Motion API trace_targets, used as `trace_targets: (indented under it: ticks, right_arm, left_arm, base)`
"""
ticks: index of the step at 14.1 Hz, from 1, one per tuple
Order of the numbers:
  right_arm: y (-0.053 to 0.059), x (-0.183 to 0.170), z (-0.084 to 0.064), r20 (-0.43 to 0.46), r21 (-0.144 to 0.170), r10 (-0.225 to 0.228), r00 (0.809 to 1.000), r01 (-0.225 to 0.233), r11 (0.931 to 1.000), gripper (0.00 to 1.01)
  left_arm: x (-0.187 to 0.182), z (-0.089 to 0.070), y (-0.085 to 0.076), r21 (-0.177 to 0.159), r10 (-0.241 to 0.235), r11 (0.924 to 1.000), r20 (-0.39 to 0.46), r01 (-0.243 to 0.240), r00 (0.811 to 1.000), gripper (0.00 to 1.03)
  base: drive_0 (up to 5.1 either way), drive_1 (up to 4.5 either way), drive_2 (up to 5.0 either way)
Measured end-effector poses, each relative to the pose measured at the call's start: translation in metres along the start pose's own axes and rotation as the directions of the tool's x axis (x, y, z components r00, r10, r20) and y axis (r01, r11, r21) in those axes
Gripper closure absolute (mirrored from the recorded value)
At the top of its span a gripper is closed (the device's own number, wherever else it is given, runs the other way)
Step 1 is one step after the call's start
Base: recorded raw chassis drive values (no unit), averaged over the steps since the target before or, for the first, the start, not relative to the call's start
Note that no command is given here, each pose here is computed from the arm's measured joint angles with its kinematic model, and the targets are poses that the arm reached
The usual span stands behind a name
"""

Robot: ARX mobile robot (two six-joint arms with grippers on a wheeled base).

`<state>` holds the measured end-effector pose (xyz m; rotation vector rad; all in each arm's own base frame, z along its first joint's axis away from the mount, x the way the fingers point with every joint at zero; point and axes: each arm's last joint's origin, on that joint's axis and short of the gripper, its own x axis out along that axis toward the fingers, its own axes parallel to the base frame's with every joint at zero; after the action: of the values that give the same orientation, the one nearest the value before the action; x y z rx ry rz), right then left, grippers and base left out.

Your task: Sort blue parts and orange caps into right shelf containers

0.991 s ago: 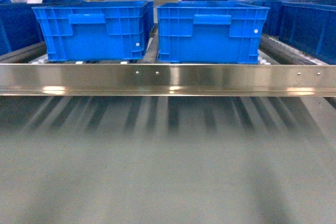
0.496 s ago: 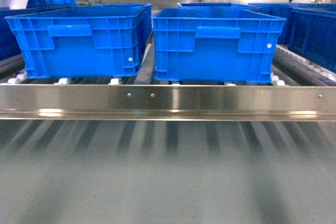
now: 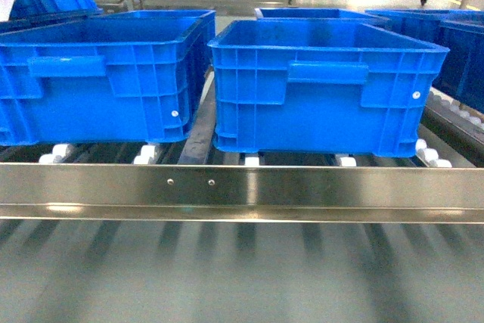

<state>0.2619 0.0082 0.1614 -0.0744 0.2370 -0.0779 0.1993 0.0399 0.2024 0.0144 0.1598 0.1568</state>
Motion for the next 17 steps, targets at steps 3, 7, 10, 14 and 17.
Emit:
trace_targets:
  ticks: [3, 7, 10, 14, 17]
  right_arm:
    - [0.0000, 0.0000, -0.0003, -0.003, 0.000, 0.000, 1.000, 0.000, 1.0000, 0.58]
    - [0.0000, 0.0000, -0.0003, -0.003, 0.000, 0.000, 1.000, 0.000, 1.0000, 0.58]
    - [0.0000, 0.0000, -0.0003, -0.003, 0.000, 0.000, 1.000, 0.000, 1.0000, 0.58]
    - [0.0000, 0.0000, -0.0003, -0.003, 0.000, 0.000, 1.000, 0.000, 1.0000, 0.58]
    - [0.0000, 0.0000, -0.0003, -0.003, 0.000, 0.000, 1.000, 0.000, 1.0000, 0.58]
  left_arm:
    - [0.0000, -0.0002, 0.0000, 0.000, 0.000, 1.0000, -0.002, 0.000, 1.000, 0.58]
    - [0.0000, -0.0002, 0.0000, 0.000, 0.000, 1.0000, -0.002, 0.000, 1.000, 0.58]
    - [0.0000, -0.0002, 0.0000, 0.000, 0.000, 1.0000, -0.002, 0.000, 1.000, 0.58]
    - [0.0000, -0.0002, 0.0000, 0.000, 0.000, 1.0000, -0.002, 0.000, 1.000, 0.58]
    - [0.0000, -0.0002, 0.0000, 0.000, 0.000, 1.0000, -0.002, 0.000, 1.000, 0.58]
  base:
    - [0.0, 0.00, 0.0]
    - [0.0, 0.00, 0.0]
    - [0.0, 0.00, 0.0]
    - [0.0, 0.00, 0.0]
    - [0.0, 0.00, 0.0]
